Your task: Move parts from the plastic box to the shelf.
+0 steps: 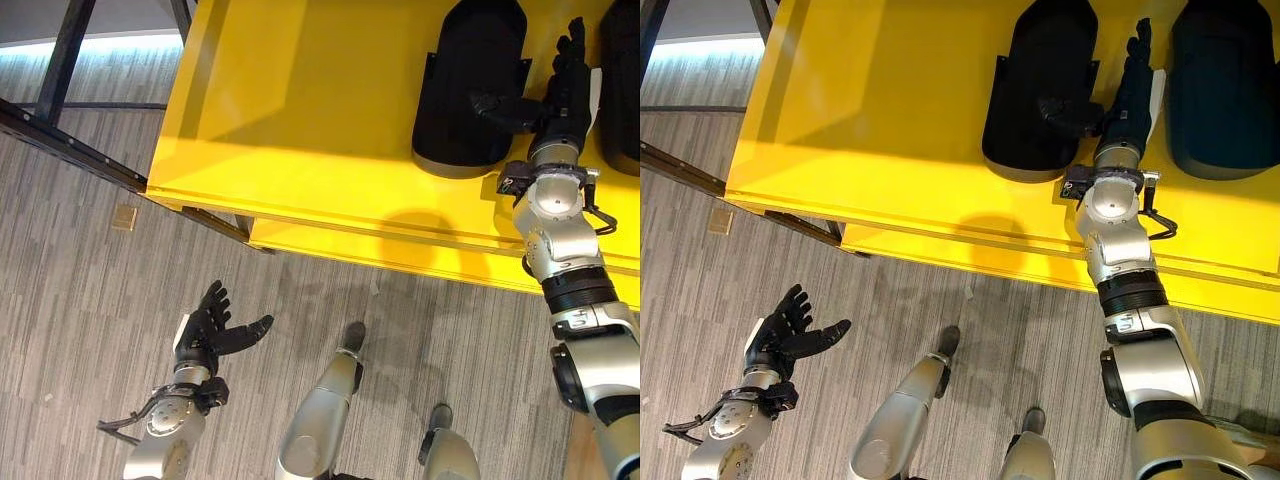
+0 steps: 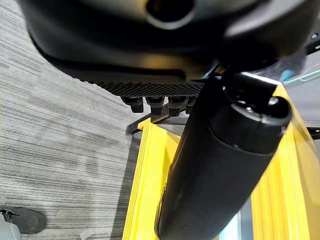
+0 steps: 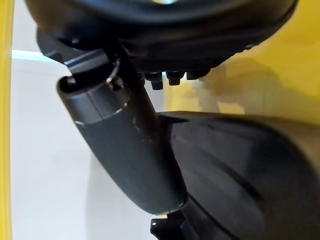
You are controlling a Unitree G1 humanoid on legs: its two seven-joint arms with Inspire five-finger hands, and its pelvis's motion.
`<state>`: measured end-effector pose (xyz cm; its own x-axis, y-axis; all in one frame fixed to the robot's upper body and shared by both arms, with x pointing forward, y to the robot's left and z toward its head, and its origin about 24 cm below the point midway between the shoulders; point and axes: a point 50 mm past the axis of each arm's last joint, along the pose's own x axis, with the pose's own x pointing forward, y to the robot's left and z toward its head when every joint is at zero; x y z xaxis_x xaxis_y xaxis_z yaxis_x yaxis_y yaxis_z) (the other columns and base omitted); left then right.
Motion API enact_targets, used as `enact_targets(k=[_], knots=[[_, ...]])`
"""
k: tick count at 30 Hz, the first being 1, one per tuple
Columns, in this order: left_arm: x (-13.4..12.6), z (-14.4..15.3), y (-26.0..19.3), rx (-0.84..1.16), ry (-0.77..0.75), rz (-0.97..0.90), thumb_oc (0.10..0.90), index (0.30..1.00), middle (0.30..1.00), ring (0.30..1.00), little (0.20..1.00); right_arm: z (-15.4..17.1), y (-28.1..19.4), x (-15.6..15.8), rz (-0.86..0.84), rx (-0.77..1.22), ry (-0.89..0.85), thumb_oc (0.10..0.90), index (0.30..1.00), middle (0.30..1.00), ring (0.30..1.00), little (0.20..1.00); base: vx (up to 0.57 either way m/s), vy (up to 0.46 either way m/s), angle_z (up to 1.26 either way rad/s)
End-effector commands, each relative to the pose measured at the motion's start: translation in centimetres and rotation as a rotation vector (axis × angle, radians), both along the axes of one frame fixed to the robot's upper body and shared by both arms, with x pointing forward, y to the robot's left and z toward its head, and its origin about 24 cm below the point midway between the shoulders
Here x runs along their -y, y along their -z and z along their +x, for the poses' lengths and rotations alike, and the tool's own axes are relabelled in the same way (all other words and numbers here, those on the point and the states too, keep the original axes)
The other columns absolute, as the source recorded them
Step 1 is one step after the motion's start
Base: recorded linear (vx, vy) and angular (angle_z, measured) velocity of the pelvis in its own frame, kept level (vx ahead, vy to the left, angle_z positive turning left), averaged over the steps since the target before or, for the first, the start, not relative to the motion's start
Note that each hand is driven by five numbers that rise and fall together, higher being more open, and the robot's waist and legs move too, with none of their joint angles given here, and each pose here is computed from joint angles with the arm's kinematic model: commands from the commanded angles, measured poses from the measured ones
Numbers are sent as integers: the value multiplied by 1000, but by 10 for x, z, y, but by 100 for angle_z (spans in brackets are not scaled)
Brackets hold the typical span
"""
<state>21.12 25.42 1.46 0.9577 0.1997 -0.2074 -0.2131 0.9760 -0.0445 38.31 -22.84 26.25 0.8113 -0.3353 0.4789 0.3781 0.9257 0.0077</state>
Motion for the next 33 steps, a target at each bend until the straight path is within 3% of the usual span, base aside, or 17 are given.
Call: enact_targets(k=[1,33], knots=[[-14,0,-38,183,-17,81,900,1000,1000,1000,1000,-16,-79,-10,-52,298,-30,900,1000,1000,1000,1000,0,-4,11],[-6,3,-48,244,8,58,900,1000,1000,1000,1000,-16,-86,-24,-50,324,-67,900,1000,1000,1000,1000,1,2,3]])
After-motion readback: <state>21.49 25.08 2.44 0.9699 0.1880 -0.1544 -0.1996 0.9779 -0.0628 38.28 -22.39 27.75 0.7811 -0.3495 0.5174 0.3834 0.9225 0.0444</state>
